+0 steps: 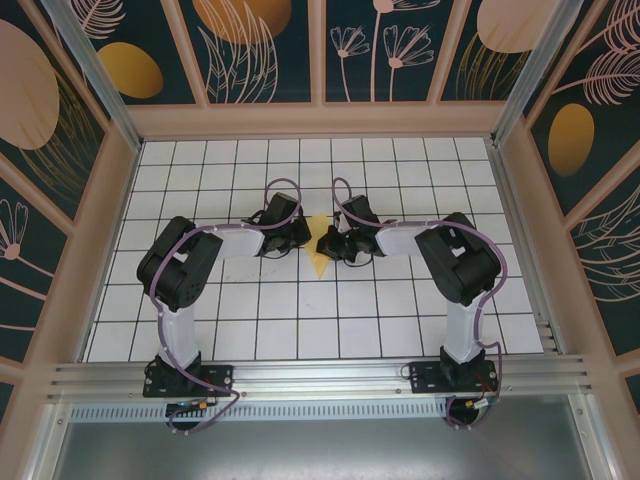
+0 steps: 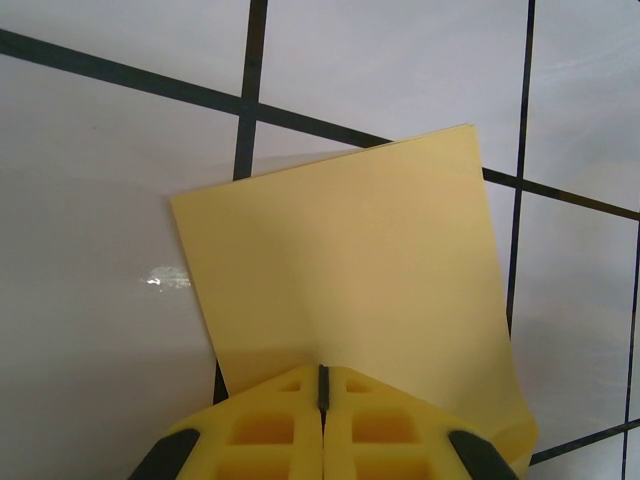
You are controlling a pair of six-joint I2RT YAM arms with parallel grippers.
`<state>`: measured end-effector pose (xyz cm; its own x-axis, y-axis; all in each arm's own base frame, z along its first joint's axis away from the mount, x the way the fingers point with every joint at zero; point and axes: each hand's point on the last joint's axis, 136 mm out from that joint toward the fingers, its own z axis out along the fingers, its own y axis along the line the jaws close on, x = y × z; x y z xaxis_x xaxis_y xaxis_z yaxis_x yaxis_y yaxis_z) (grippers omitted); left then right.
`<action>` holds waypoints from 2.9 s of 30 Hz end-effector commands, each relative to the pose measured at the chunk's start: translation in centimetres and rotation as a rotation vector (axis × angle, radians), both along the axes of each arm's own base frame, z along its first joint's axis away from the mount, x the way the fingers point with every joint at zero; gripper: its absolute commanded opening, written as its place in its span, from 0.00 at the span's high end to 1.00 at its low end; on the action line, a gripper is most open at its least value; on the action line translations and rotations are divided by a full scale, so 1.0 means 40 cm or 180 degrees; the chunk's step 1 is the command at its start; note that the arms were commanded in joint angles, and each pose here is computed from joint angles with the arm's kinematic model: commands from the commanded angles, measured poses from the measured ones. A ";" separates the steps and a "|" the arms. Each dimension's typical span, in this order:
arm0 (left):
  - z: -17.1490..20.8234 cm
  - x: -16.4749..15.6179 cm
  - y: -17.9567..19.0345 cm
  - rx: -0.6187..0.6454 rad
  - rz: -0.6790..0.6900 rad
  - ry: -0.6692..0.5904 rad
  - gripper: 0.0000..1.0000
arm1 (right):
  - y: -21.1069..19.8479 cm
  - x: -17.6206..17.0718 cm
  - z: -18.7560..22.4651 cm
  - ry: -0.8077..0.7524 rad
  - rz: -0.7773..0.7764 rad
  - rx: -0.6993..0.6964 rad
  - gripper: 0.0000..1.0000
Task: Fold a paper plane with a square sheet of paper (pick it up from the middle)
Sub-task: Third fold the triangle at the center of the table.
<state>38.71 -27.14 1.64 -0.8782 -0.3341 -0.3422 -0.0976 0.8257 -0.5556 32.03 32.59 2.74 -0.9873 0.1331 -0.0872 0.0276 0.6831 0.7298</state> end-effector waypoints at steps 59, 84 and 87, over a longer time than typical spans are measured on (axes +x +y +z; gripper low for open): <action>0.116 -0.016 0.092 -0.0306 0.0373 -0.0142 0.82 | -0.015 -0.019 -0.071 0.0095 0.0178 -0.0166 0.69; 0.086 -0.078 -0.010 -0.0610 -0.0127 0.0037 0.93 | -0.049 -0.029 -0.098 0.0187 0.0096 -0.0219 1.00; 0.074 -0.095 -0.035 -0.0640 -0.0219 0.0096 1.00 | -0.050 -0.030 -0.103 0.0211 0.0091 -0.0229 1.00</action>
<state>35.59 -27.30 5.12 -0.8927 -0.3621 -0.2682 -0.0851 0.7201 -0.6887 32.05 32.47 1.87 -0.9911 0.0851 -0.1027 -0.0202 0.6654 0.7462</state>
